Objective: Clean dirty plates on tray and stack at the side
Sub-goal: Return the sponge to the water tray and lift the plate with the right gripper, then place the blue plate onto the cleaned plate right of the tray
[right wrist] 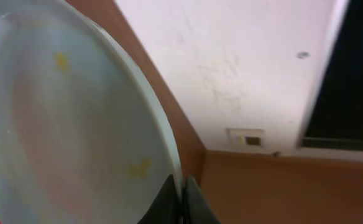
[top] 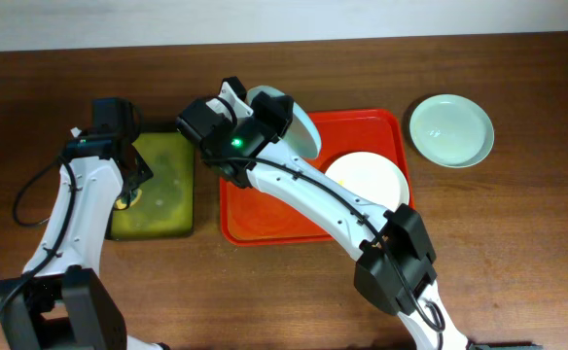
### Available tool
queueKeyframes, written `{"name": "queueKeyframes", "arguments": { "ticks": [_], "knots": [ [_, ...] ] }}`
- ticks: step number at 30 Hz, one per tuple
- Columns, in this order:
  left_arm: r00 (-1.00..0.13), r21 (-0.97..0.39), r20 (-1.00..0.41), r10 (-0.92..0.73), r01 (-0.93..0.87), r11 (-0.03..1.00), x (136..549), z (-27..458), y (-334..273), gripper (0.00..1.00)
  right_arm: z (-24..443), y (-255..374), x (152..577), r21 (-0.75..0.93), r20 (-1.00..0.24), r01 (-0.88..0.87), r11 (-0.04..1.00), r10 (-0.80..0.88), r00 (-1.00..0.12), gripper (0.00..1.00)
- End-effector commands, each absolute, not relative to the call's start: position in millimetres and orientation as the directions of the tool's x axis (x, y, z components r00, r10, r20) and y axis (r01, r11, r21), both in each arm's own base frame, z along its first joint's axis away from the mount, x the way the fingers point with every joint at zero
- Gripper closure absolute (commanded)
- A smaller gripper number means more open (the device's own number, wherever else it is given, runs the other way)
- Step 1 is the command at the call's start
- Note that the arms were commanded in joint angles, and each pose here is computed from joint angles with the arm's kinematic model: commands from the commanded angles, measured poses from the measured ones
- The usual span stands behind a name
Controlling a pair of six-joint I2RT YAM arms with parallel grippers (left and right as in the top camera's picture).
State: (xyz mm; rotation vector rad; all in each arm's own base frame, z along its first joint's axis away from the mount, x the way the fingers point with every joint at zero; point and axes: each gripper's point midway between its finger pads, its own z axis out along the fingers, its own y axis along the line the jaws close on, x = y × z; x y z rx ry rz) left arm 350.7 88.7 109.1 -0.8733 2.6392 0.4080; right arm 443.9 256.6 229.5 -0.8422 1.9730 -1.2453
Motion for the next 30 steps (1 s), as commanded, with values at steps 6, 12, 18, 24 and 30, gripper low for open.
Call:
{"name": "queueKeyframes", "arguments": {
  "ticks": [6,12,18,24,30],
  "knots": [
    [-0.762,0.167,-0.393,-0.514,-0.609,0.775,349,106,90,1.0,261,251,441,-0.936,-0.225,-0.091,0.339,-0.779,-0.586,0.96],
    [-0.762,0.167,-0.393,-0.514,-0.609,0.775,349,106,90,1.0,198,297,430,-0.744,-0.226,-0.479,0.465,-0.85,-0.476,0.96],
    [-0.762,0.168,-0.393,-0.514,-0.609,0.775,349,106,90,1.0,213,278,449,-0.797,-0.25,-0.373,0.475,-0.822,-0.512,0.96],
    [-0.763,0.168,-0.392,-0.514,-0.608,0.776,349,106,90,1.0,164,235,482,-0.373,-0.404,-0.514,0.773,-0.634,-0.66,0.96],
    [-0.763,0.168,-0.392,-0.514,-0.608,0.776,349,106,90,1.0,154,136,505,0.276,-0.447,-0.409,0.87,-0.26,-0.856,0.96]
  ]
}}
